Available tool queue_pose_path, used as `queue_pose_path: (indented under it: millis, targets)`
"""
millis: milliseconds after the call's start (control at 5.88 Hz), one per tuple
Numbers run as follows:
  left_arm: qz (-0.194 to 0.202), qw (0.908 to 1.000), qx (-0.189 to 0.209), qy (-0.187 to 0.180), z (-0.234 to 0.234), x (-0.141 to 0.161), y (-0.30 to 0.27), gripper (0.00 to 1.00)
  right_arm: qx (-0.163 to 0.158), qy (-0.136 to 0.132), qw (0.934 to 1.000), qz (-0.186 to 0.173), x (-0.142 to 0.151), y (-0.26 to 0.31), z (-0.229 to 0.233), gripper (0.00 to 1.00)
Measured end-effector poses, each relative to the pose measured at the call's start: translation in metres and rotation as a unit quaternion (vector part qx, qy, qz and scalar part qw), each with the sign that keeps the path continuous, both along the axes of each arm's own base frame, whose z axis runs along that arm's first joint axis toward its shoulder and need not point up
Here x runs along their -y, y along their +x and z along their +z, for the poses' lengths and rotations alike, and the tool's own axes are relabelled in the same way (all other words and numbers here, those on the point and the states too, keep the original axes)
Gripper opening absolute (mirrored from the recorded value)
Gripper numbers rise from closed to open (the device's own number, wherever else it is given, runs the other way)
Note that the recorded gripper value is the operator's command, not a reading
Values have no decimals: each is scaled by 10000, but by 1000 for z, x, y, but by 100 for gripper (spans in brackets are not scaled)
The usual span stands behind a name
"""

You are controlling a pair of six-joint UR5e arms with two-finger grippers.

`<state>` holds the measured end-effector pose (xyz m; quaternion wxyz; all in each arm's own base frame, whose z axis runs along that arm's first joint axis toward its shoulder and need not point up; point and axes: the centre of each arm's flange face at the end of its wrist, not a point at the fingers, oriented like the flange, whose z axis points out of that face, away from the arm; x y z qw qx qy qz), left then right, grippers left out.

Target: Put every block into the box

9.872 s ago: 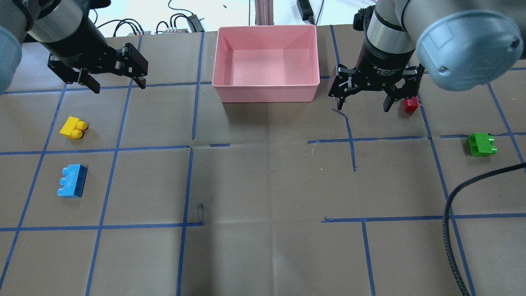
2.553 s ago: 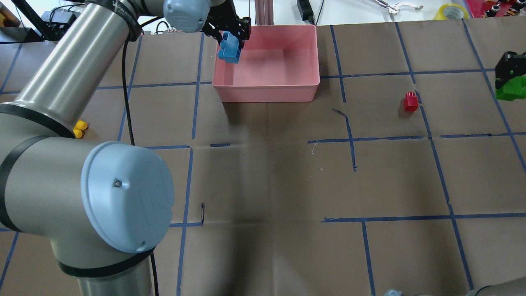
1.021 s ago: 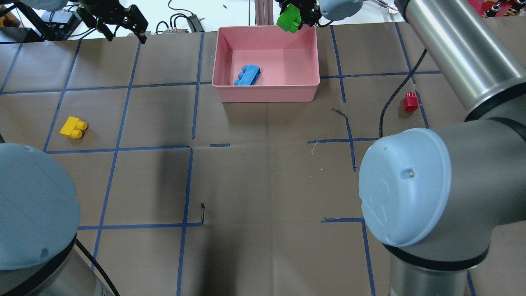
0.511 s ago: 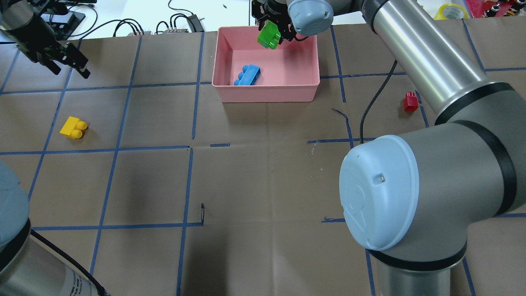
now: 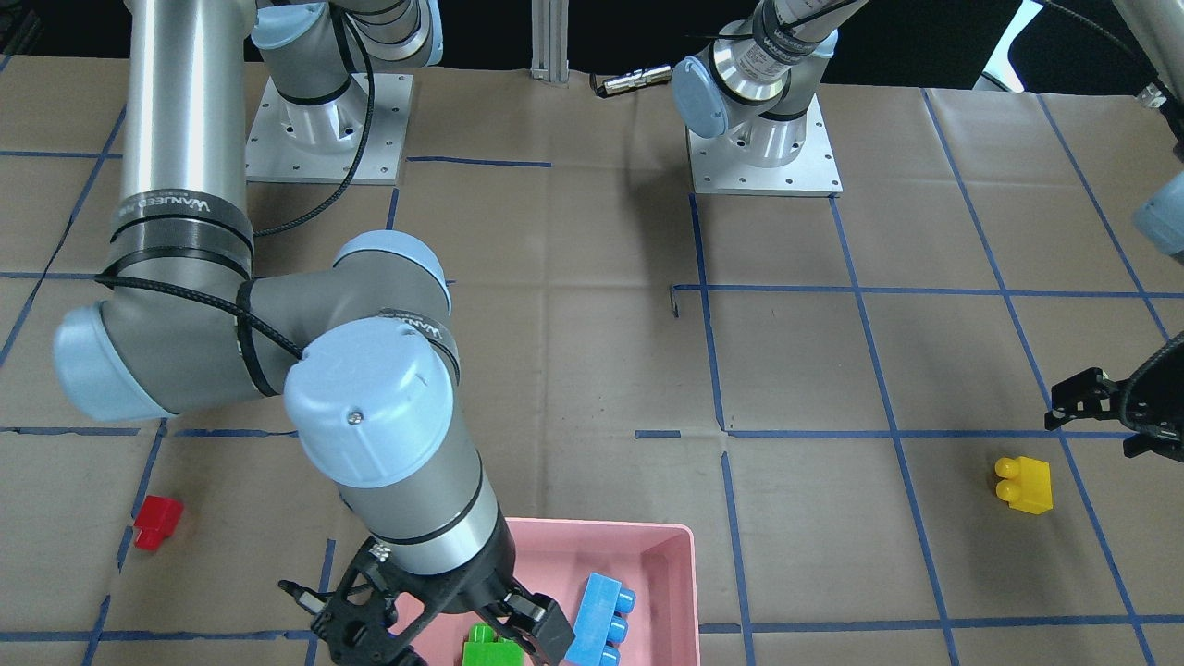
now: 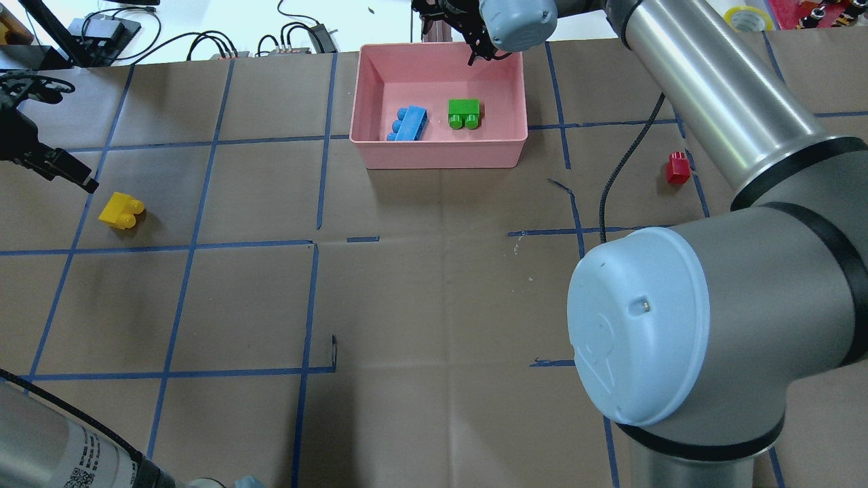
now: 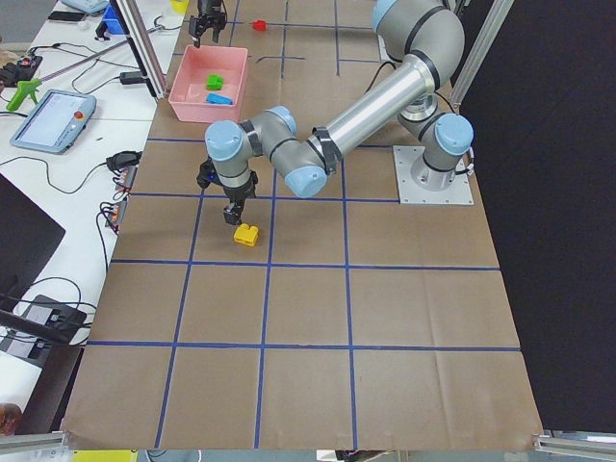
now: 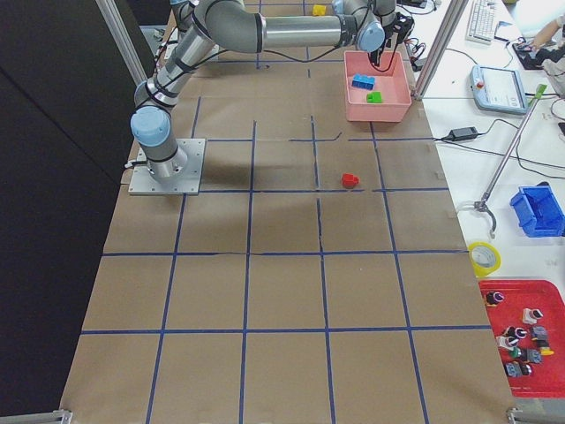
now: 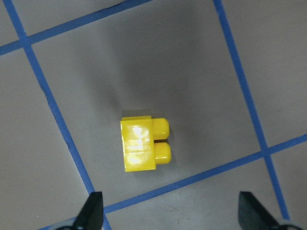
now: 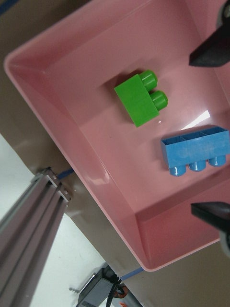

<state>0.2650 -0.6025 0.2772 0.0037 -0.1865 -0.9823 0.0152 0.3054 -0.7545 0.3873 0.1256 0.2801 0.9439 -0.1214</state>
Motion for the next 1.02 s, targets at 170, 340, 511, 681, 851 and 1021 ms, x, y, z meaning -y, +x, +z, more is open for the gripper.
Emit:
queue_pose_path:
  millis: [170,340,511,681,851,1021]
  targets:
    - [-107,9998,119,-145,-35,-12,1,99,-229,-114,9995,211,-10,-36,24,100]
    - [-185,9994,170,-232,-56,-17,-4,99,-558,-124,9971,511,-25,-87,36,100]
    - [-280,9992,160,-254,-67,-16,-7,99,-910,-47,9929,761,-43,-150,40,100]
    - [-377,9989,134,-242,-75,-13,-7,99,-1167,208,9888,907,-61,-216,24,100]
    - [-424,9987,127,-256,-80,-7,-5,99,-1253,613,9858,938,-80,-269,-18,100]
    - [-433,9985,126,-305,-79,-2,-4,99,-1352,953,9820,908,-99,-305,-65,100]
